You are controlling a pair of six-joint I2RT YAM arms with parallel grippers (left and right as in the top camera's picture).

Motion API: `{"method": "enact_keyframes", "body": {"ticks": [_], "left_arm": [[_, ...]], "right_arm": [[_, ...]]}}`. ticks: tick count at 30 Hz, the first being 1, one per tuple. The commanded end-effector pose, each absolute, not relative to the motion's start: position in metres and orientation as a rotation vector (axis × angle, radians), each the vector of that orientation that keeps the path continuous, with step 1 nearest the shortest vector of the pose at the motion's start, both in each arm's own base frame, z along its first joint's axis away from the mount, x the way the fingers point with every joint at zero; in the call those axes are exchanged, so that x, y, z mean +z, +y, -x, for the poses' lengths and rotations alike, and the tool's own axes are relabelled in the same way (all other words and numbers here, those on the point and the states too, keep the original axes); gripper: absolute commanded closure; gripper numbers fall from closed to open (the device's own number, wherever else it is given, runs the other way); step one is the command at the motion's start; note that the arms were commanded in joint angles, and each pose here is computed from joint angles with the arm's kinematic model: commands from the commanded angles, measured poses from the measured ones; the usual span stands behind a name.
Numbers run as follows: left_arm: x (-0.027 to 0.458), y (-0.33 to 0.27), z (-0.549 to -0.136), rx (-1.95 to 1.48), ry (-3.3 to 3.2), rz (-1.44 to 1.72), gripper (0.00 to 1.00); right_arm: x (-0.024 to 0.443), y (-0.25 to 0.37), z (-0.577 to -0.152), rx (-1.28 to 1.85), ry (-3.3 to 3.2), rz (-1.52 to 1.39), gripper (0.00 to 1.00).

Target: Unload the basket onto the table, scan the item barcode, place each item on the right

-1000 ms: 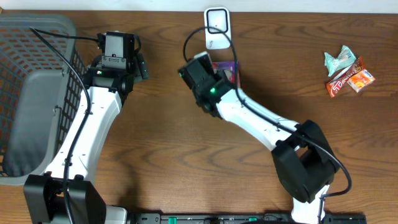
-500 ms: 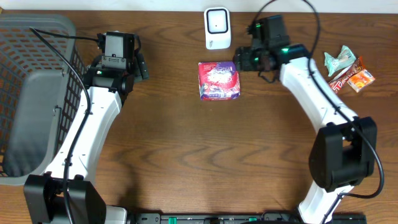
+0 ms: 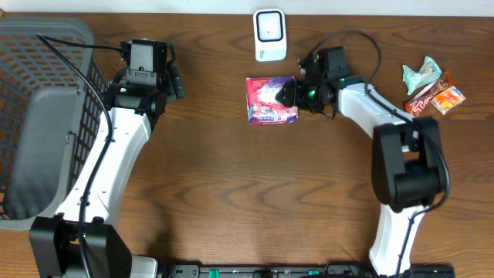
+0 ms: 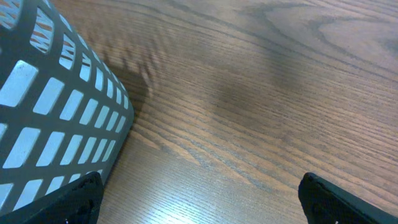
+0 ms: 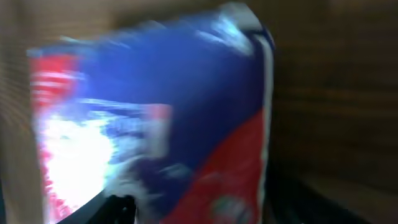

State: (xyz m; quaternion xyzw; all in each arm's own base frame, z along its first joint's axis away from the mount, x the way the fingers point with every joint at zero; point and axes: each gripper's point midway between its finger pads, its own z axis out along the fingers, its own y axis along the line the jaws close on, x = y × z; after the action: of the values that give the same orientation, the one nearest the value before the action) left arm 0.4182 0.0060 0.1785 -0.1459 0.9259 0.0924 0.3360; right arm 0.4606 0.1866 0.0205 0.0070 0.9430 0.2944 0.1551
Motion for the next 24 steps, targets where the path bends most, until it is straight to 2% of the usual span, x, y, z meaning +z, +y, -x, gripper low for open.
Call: {"method": "enact_keyframes", "body": {"ticks": [1,2,6,7,12,16,21,24], "left_arm": [[0.181,0.009,-0.419,0.262,2.409,0.373,0.01],[0.181,0.009,-0.419,0.262,2.409,0.373,0.01],[0.181,0.009,-0.419,0.262,2.409,0.373,0.01],[0.181,0.009,-0.419,0.262,2.409,0.373,0.01],[0.181,0.009,-0.419,0.262,2.409,0.373,0.01],[0.181,0.009,-0.419,0.262,2.409,0.373,0.01],[0.181,0.009,-0.419,0.262,2.409,0.373,0.01],[0.181,0.009,-0.419,0.262,2.409,0.373,0.01]], "right_arm": [[0.002,0.195,-0.45,0.923,2.752,-0.054,0.46],[0.0,0.196,-0.448,0.94,2.758,-0.053,0.58],[0.006,0.203,-0.448,1.001,2.739,-0.033,0.95],[0.009,0.204,-0.449,1.015,2.726,-0.024,0.99],[0.058,0.22,-0.472,1.14,2.538,0.038,0.99],[0.117,0.226,-0.498,1.172,2.325,0.06,0.99],[0.171,0.212,-0.544,1.093,2.078,-0.106,0.99],[0.175,0.186,-0.568,0.969,1.998,-0.326,0.99]]}}
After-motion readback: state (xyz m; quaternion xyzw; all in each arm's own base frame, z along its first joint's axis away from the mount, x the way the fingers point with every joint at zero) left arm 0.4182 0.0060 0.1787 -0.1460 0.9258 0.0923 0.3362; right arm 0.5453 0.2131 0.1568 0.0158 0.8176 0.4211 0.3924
